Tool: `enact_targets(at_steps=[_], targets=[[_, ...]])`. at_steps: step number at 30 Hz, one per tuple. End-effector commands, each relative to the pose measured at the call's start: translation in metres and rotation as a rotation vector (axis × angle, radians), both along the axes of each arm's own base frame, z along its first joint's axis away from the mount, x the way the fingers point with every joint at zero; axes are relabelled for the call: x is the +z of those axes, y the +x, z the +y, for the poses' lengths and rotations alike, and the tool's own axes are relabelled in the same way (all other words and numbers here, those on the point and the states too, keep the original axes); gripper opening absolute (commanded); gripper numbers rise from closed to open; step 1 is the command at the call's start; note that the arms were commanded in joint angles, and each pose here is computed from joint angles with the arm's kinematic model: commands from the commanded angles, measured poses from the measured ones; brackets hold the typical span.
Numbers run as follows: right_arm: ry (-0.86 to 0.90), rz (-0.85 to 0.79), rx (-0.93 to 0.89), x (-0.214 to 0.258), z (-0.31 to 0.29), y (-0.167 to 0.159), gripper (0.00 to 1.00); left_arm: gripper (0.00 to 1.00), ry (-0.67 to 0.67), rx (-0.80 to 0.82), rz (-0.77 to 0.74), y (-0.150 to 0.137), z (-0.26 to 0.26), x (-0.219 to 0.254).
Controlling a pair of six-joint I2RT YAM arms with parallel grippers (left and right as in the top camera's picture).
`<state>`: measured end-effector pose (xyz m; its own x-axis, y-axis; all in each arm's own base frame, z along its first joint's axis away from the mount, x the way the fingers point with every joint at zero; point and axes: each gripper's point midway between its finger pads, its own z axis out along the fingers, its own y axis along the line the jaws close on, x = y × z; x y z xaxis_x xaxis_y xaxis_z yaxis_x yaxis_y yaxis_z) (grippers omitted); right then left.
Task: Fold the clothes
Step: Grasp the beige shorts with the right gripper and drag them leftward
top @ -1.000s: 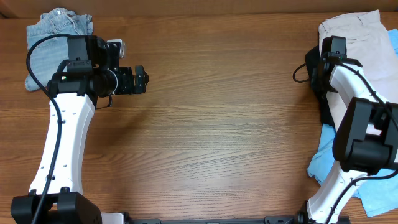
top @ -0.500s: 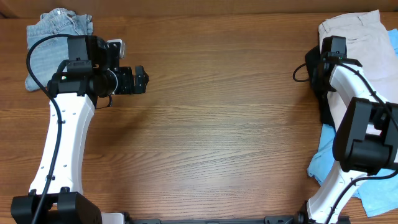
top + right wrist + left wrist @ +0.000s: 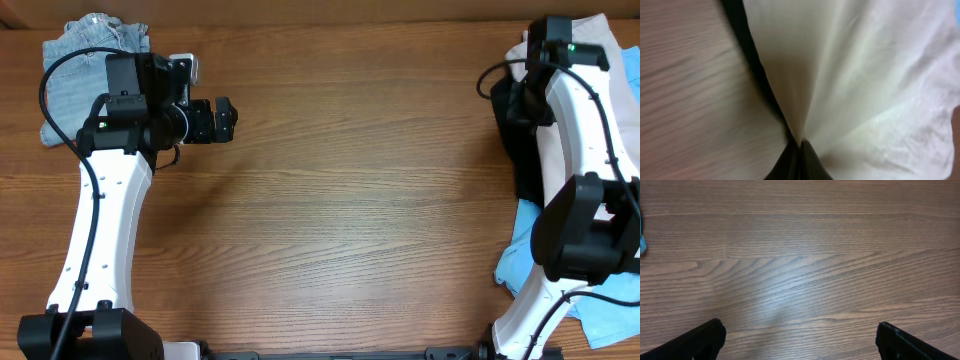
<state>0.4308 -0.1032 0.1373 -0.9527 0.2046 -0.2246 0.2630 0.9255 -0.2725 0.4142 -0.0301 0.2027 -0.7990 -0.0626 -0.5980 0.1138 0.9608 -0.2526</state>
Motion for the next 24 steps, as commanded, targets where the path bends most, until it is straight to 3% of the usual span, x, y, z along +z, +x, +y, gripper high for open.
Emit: enact_targets(at_steps=[1,9,15,17,18,19,21,24], targets=[[0.170,-0.068,0.108,0.038,0.063,0.003,0.04,1.00,0.041,0.003,-0.023,0.006,0.004,0.005],[0.401,0.083,0.409,0.038,0.215,-0.039,0.04,1.00,0.103,0.085,-0.025,0.009,0.032,0.004],[0.543,0.133,0.700,0.044,0.350,-0.093,0.06,1.00,0.123,0.175,-0.032,0.009,0.068,0.005],[0.549,0.134,0.779,0.045,0.385,-0.114,0.22,1.00,0.126,0.201,-0.035,0.009,0.080,0.006],[0.554,0.130,0.820,0.046,0.402,-0.123,0.39,1.00,0.127,0.212,-0.035,0.008,0.085,0.006],[0.559,0.125,0.853,0.047,0.417,-0.133,0.50,1.00,0.128,0.221,-0.036,0.008,0.090,0.006],[0.564,0.115,0.931,0.049,0.443,-0.152,0.65,1.00,0.141,0.219,-0.040,0.007,0.095,0.007],[0.539,0.099,0.897,0.055,0.445,-0.154,0.74,1.00,0.138,0.206,-0.041,0.007,0.093,0.006]])
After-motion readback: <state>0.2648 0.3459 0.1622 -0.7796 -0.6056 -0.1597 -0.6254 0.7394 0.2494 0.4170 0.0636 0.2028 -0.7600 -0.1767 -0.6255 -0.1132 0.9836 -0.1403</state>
